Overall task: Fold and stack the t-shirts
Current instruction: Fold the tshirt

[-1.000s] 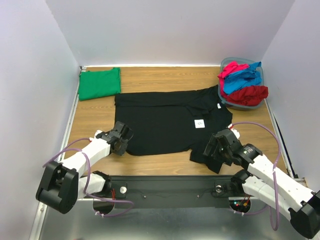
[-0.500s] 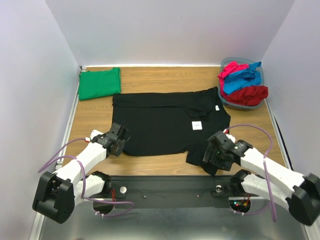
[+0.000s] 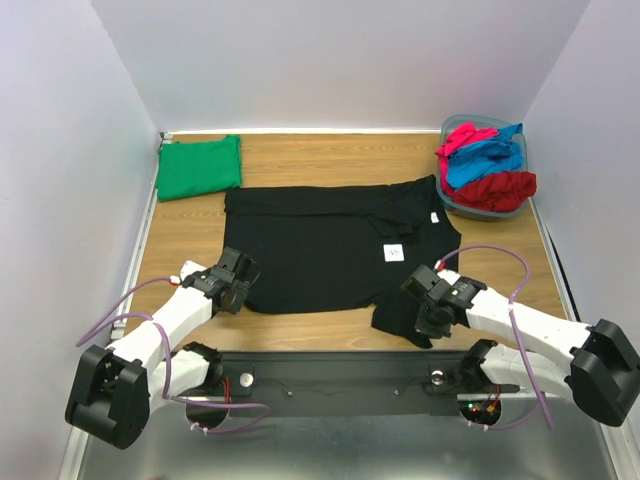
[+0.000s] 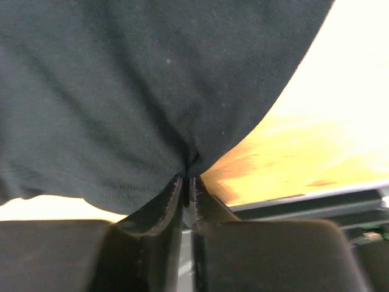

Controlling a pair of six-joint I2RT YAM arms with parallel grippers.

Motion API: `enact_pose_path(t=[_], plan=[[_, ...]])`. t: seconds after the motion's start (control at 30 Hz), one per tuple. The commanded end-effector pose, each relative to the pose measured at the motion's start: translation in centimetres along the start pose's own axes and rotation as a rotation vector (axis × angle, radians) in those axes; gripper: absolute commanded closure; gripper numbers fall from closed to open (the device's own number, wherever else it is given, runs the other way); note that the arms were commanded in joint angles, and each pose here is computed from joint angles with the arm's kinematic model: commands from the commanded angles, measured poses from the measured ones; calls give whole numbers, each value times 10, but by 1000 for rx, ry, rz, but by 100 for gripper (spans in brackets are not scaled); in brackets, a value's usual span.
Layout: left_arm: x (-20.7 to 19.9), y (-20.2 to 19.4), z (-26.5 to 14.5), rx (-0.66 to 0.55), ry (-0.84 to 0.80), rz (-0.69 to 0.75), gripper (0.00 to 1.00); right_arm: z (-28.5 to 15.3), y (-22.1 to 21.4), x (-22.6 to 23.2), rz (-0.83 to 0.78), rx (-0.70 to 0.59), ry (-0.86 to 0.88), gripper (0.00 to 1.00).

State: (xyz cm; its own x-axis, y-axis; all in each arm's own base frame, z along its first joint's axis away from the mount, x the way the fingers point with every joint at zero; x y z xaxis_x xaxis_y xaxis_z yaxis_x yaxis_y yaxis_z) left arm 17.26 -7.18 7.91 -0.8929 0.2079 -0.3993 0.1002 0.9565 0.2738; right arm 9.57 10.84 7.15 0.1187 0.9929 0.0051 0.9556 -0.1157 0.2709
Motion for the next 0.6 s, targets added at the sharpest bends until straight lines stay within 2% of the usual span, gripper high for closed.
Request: enact_pose_path(t=[0.0,0.1,0.57], plan=[[3,6,1,-31,5,24,100,-7,15,10,-6,-79,26,92],[2,4,-1,-14,7,42,100,-18,26,12,-19,-134,30,100],[-38,8,-18,-10,-49,101,100,-70,99,30,3,-410,-39,100]])
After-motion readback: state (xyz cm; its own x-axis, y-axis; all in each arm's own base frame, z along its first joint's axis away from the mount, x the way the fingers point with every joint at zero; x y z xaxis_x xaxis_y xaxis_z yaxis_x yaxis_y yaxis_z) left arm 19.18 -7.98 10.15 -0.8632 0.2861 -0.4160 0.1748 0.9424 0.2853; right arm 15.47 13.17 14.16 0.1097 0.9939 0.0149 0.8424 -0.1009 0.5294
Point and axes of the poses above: each gripper's point midway between its finger pads, its own z axis out along the fingers, its own x axis along the line the jaws close on, y = z × x, the point moved 6 cm from there along -z, back along the fingers, and after that the axes turned 12 degrees about -z, right-handed, at the moved point
